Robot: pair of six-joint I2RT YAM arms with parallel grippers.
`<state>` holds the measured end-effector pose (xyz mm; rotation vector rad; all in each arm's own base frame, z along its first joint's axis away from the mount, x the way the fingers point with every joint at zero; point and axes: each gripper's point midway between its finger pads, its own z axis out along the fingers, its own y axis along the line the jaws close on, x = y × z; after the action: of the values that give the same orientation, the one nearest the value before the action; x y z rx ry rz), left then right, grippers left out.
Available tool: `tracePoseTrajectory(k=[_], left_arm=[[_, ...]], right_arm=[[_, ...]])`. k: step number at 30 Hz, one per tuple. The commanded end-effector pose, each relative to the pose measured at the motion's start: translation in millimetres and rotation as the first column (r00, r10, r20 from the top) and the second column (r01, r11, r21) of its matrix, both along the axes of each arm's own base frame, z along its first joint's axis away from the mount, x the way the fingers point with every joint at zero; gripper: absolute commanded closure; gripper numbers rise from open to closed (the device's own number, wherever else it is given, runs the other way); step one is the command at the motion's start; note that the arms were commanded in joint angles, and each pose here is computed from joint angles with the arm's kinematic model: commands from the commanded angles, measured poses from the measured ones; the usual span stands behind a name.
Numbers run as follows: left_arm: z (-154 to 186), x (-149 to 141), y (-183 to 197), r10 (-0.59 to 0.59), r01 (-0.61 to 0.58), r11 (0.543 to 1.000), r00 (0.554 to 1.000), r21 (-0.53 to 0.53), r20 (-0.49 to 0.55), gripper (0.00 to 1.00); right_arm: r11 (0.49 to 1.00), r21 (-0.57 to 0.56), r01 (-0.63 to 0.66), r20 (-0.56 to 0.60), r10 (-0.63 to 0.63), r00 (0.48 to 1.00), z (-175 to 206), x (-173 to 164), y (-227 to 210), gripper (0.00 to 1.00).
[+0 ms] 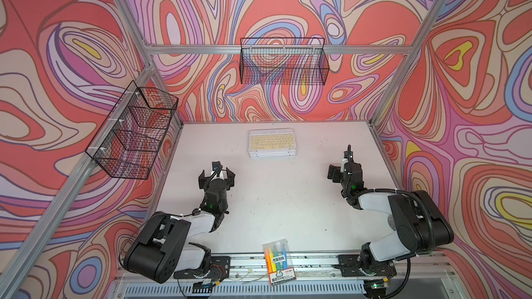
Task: Stack the numeric keypads
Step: Reset both arms
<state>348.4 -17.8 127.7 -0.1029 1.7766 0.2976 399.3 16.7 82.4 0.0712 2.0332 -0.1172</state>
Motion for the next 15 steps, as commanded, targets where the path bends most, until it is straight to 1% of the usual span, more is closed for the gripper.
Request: tracePoseTrajectory(k=[1, 3, 5, 6, 8, 9, 10, 12, 13, 15], left_arm=[[2, 3, -7, -0.048, 0.048, 0.999, 0.999, -0.018, 0.008, 0.00], [2, 4, -8, -0.055, 0.055, 0.998, 0.998, -0.020, -0.003, 0.00], [1, 4, -10, -0.069, 0.069, 0.997, 0.998, -0.015, -0.003, 0.00], [1, 4, -10, -0.070, 0.070, 0.997, 0.998, -0.016, -0.001, 0.00], [2, 3, -6, -0.052, 0.052, 0.998, 0.999, -0.025, -0.001, 0.00], [1, 3, -4, -0.047, 0.046, 0.998, 0.999, -0.033, -0.005, 0.00], [1, 4, -1, -0.042, 0.041, 0.998, 0.999, -0.045, -0.007, 0.00], [2, 4, 0, -0.045, 0.045, 0.998, 0.999, -0.050, -0.011, 0.00], [3, 1, 0, -0.054, 0.054, 0.998, 0.998, -0.035, -0.010, 0.00], [6, -7, 4, -0.063, 0.062, 0.998, 0.998, 0.031, 0.012, 0.00]], right_arm=[[0.999, -0.023, -0.027, 0.097, 0.030, 0.995, 24, 23, 1, 0.02], [0.998, -0.047, -0.046, 0.112, 0.051, 0.992, 26, 25, 1, 0.02], [0.998, -0.043, -0.043, 0.121, 0.048, 0.991, 27, 25, -3, 0.02], [0.998, -0.038, -0.053, 0.127, 0.057, 0.990, 30, 25, -2, 0.02], [0.997, -0.061, -0.053, 0.131, 0.061, 0.989, 29, 25, -7, 0.02], [0.998, -0.059, -0.024, 0.141, 0.032, 0.990, 28, 27, -14, 0.02], [1.000, -0.020, -0.009, 0.147, 0.012, 0.989, 24, 28, -20, 0.02], [1.000, -0.002, -0.028, 0.192, 0.027, 0.981, 14, 26, -20, 0.02], [0.999, -0.005, -0.032, 0.221, 0.032, 0.975, 13, 22, -20, 0.02], [0.999, 0.000, -0.048, 0.227, 0.047, 0.973, 13, 17, -18, 0.02]])
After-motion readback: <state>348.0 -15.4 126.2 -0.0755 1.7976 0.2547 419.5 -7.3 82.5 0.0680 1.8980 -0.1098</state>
